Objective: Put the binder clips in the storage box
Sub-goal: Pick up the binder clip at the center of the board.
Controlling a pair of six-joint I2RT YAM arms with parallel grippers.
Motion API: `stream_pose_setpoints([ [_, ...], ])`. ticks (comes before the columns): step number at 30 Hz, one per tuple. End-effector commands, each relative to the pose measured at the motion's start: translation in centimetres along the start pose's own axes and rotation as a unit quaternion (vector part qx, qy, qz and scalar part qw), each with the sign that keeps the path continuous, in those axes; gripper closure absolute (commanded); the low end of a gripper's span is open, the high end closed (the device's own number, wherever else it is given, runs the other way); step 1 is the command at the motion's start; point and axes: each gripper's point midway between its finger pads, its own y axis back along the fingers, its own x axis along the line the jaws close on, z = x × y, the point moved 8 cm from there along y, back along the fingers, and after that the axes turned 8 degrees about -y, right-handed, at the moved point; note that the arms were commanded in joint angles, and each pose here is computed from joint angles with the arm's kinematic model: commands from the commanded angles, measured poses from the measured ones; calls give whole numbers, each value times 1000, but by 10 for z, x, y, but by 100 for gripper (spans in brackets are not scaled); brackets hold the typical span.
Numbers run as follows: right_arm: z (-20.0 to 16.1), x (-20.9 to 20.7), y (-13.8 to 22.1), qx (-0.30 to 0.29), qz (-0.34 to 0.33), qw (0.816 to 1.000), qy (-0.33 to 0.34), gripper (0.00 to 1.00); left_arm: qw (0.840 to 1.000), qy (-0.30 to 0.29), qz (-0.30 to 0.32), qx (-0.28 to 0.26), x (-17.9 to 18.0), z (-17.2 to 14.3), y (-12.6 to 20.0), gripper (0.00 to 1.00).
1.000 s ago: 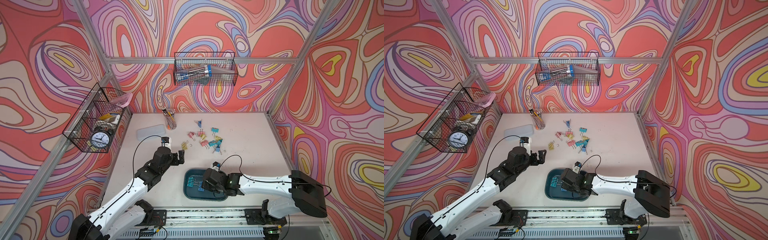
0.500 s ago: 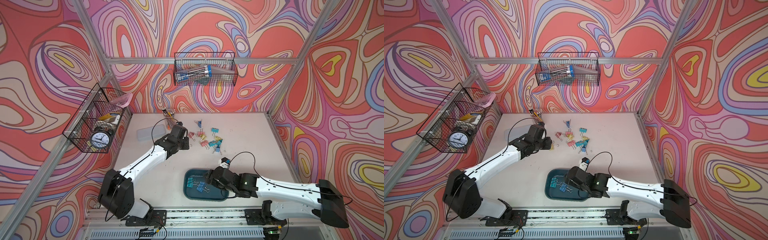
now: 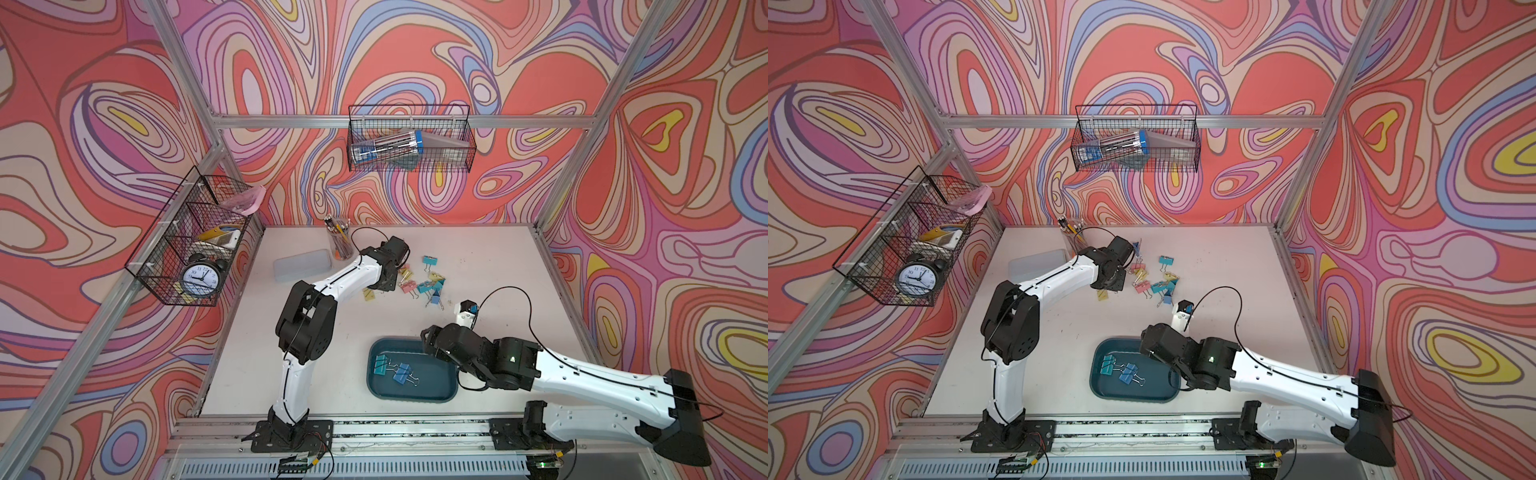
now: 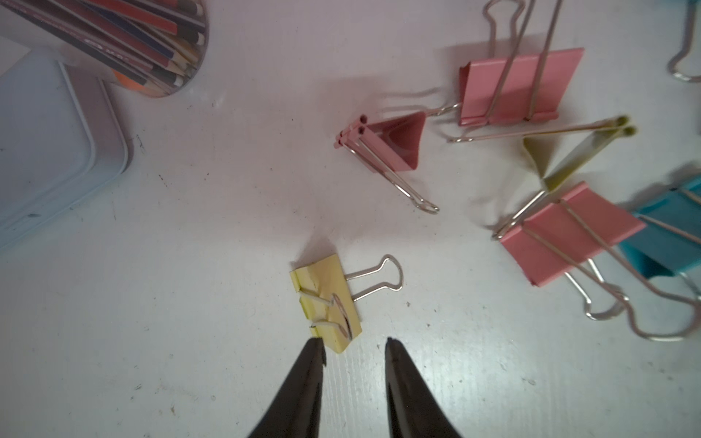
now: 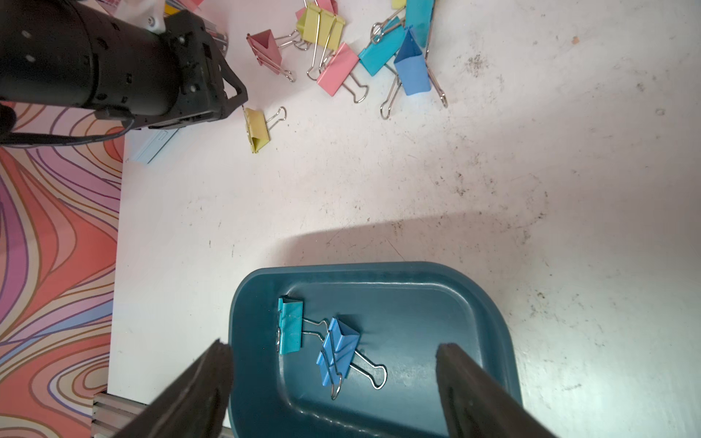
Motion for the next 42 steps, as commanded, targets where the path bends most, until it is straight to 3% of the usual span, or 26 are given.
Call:
stream_pose_setpoints([
  [1, 3, -7, 1, -11, -6, 1000, 6, 15, 999, -21, 39, 29, 4, -4, -10, 68],
  [6, 0, -10, 0, -5, -7, 1000, 1, 15, 998, -25, 42, 31, -1, -1, -26, 70],
  [11, -2, -11, -3, 0, -3, 1000, -3, 14, 998, -25, 41, 30, -5, 0, -32, 79],
  [21, 1, -11, -1, -13, 0, 1000, -9, 14, 999, 1, 23, 24, -1, -3, -16, 100],
  [26, 6, -14, -6, -29, 27, 998, -44, 10, 1000, 23, -7, -4, 9, -5, 20, 100],
  [32, 20, -20, -21, -25, 22, 997, -74, 2, 994, 46, -93, -39, 11, -30, 87, 100],
  [35, 26, -25, -27, -28, 8, 995, -91, 2, 990, 49, -125, -47, 5, -57, 124, 100],
  [42, 33, -41, -33, -32, -6, 993, -116, 2, 992, 28, -119, -36, -2, -156, 196, 100],
])
